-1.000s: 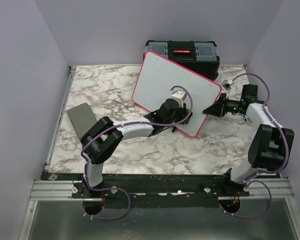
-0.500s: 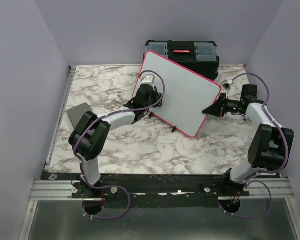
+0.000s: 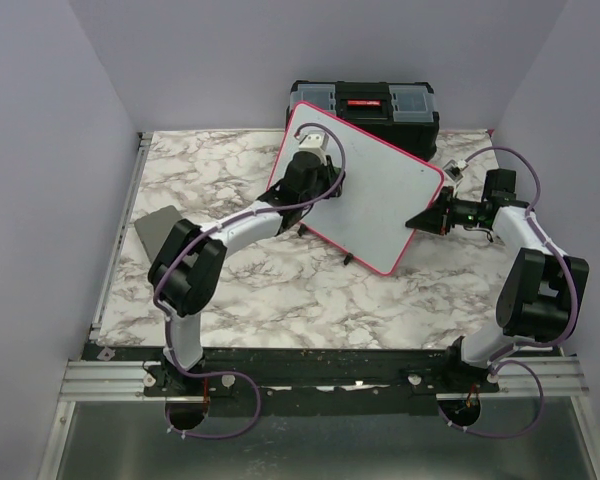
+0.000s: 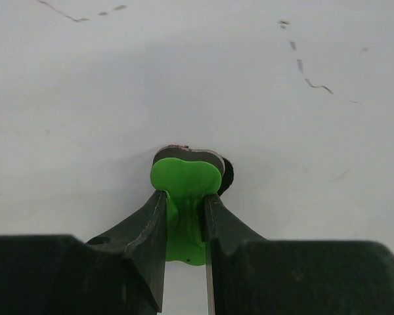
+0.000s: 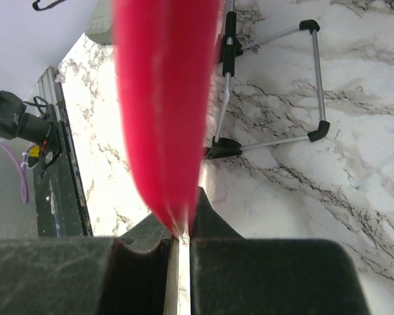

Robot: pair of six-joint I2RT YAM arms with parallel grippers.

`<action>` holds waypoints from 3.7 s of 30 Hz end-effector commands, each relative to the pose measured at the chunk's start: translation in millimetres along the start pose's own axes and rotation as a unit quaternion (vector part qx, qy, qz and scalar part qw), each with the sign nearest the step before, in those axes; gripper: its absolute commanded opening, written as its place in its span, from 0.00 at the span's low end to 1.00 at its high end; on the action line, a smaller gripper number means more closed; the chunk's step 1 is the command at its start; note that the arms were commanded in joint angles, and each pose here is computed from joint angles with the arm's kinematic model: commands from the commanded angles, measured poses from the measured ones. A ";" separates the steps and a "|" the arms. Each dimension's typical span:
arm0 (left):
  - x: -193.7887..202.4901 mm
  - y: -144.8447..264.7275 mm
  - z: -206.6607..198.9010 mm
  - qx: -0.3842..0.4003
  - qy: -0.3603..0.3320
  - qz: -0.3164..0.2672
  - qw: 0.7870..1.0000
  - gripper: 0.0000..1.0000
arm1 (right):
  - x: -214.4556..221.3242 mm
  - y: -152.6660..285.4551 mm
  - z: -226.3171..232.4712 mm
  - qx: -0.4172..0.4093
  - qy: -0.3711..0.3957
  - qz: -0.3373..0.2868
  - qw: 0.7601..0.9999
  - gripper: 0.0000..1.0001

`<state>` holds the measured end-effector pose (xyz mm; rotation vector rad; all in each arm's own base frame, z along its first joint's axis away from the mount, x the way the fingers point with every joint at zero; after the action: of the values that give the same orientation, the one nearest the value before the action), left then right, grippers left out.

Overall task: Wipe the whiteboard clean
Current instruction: Erase the whiteboard at the whiteboard stand, then adjust the whiteboard at the center of the board.

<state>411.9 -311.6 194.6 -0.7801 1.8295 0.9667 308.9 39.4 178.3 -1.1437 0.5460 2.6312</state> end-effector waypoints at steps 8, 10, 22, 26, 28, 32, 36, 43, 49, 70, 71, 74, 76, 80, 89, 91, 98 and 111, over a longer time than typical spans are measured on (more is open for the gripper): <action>54.3 15.5 -114.6 0.132 -0.023 0.046 0.990 0.00 | -8.1 -3.5 17.3 -0.049 0.024 -0.013 0.998 0.01; 67.5 21.9 -127.8 0.145 -0.019 0.055 0.988 0.00 | -8.1 -3.4 17.4 -0.048 0.023 -0.013 0.998 0.01; 109.1 34.7 -131.4 0.145 -0.010 0.091 0.985 0.00 | -10.7 -2.2 22.1 -0.051 0.028 -0.016 0.998 0.01; 100.9 32.9 -85.8 0.098 -0.001 0.081 0.992 0.00 | -10.8 -2.6 22.1 -0.053 0.028 -0.016 0.998 0.01; 94.9 28.6 -59.3 0.071 0.008 0.079 0.994 0.00 | -11.2 -2.3 22.6 -0.052 0.029 -0.017 0.998 0.01; 79.7 21.8 -18.1 0.026 0.017 0.072 0.997 0.00 | -11.2 -2.0 23.2 -0.052 0.029 -0.017 0.998 0.01; 57.9 19.2 10.9 -0.010 0.020 0.063 0.998 0.00 | -10.9 -2.5 22.3 -0.052 0.028 -0.016 0.998 0.01; 14.3 39.5 35.9 -0.022 0.013 0.004 1.000 0.00 | -11.6 -1.6 21.9 -0.040 0.037 -0.014 0.998 0.01; -50.5 100.2 11.3 0.049 -0.048 -0.091 0.993 0.00 | -13.6 -0.3 19.8 -0.027 0.049 -0.012 0.998 0.01; 23.9 243.0 23.9 0.118 -0.042 -0.059 0.990 0.00 | -22.7 -10.3 4.3 0.020 0.069 0.052 0.996 0.14; 29.4 244.8 25.6 0.116 -0.039 -0.054 0.991 0.00 | -19.5 -10.9 2.9 0.020 0.065 0.054 0.996 0.15; 41.2 251.3 29.8 0.111 -0.030 -0.051 0.992 0.00 | -18.1 -11.9 -0.7 0.021 0.058 0.055 0.997 0.15; 48.7 255.0 32.7 0.107 -0.023 -0.049 0.993 0.00 | -25.8 -11.6 -3.7 0.029 0.065 0.055 0.996 0.15; 59.2 261.2 37.0 0.100 -0.010 -0.049 0.994 0.00 | -46.4 -9.9 -11.5 0.052 0.085 0.055 0.993 0.14; 79.3 272.9 42.5 0.095 0.013 -0.041 0.995 0.00 | 10.4 -10.5 -18.4 0.050 0.060 0.098 0.992 0.14; 82.8 273.7 43.8 0.092 0.016 -0.037 0.995 0.00 | 18.7 -9.7 -16.9 0.051 0.058 0.105 0.992 0.14; 90.6 276.7 44.8 0.092 0.036 -0.036 0.994 0.00 | 28.8 -8.1 -16.0 0.051 0.050 0.118 0.990 0.17; 101.0 273.0 48.2 0.081 0.046 -0.011 0.996 0.00 | 30.3 -2.0 -10.4 0.052 0.044 0.107 0.992 0.57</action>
<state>166.3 -147.9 175.2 -0.7433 1.9276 0.7230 310.1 40.0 154.2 -1.3088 0.8032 2.6600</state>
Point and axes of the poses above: each gripper's point midway between its finger pads, its own y axis back along the fingers, its own z axis along the line the jaws close on, x = y × z, the point moved 6 cm from there along y, back along the fingers, and after that the axes turned 8 degrees about -y, right-handed, at the moved point
